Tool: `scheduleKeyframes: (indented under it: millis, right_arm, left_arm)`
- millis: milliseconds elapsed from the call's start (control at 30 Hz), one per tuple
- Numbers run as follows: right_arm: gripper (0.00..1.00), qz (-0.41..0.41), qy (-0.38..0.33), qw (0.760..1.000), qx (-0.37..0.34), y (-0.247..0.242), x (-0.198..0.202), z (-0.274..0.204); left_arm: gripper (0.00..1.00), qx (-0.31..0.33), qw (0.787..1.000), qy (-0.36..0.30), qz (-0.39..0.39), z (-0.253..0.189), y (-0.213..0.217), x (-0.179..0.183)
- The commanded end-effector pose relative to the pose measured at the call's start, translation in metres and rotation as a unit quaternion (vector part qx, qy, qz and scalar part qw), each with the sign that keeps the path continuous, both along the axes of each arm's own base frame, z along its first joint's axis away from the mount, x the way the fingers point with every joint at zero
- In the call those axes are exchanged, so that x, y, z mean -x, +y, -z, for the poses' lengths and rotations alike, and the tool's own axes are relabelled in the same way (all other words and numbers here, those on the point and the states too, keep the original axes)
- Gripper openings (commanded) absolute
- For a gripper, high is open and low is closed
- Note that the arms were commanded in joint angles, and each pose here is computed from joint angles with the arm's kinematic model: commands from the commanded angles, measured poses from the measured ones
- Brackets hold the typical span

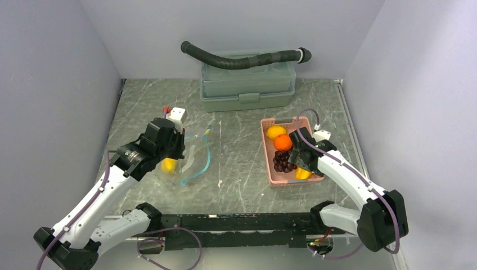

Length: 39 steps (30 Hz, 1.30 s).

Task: Place the food in the zip-top bag and seal the zipper
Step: Pick up the fake vegetable from the bin.

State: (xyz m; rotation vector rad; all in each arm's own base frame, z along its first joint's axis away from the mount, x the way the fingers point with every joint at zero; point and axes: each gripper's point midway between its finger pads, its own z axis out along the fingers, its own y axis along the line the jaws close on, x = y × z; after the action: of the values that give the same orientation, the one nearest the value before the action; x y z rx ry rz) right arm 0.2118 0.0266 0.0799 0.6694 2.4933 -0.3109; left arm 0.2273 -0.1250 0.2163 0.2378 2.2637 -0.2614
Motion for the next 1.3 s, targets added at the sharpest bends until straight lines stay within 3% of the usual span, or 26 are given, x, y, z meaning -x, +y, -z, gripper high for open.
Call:
scheduleKeyframes:
  millis: [0,233,500,833,1267]
  right_arm:
    - [0.94,-0.002,-0.009,1.000,-0.007,0.002,-0.009,0.007]
    - [0.88,0.012,0.002,1.000,0.001,-0.003,-0.007,0.019]
    - [0.75,0.023,0.002,1.000,0.008,-0.007,-0.007,0.026]
    - [0.37,0.024,-0.028,0.999,-0.001,-0.006,-0.012,0.005]
    - [0.26,0.000,-0.137,0.990,-0.035,0.001,-0.035,-0.072]
  left_arm:
    - [0.00,0.017,1.000,-0.017,0.006,-0.009,-0.004,-0.001]
    - [0.00,0.016,1.000,-0.016,0.005,-0.009,-0.003,-0.001]
    - [0.00,0.013,1.000,-0.013,0.005,-0.007,-0.003,-0.002]
    - [0.00,0.014,1.000,-0.012,0.006,-0.006,-0.004,-0.002]
    - [0.00,0.013,1.000,-0.014,0.005,-0.007,-0.003,-0.002]
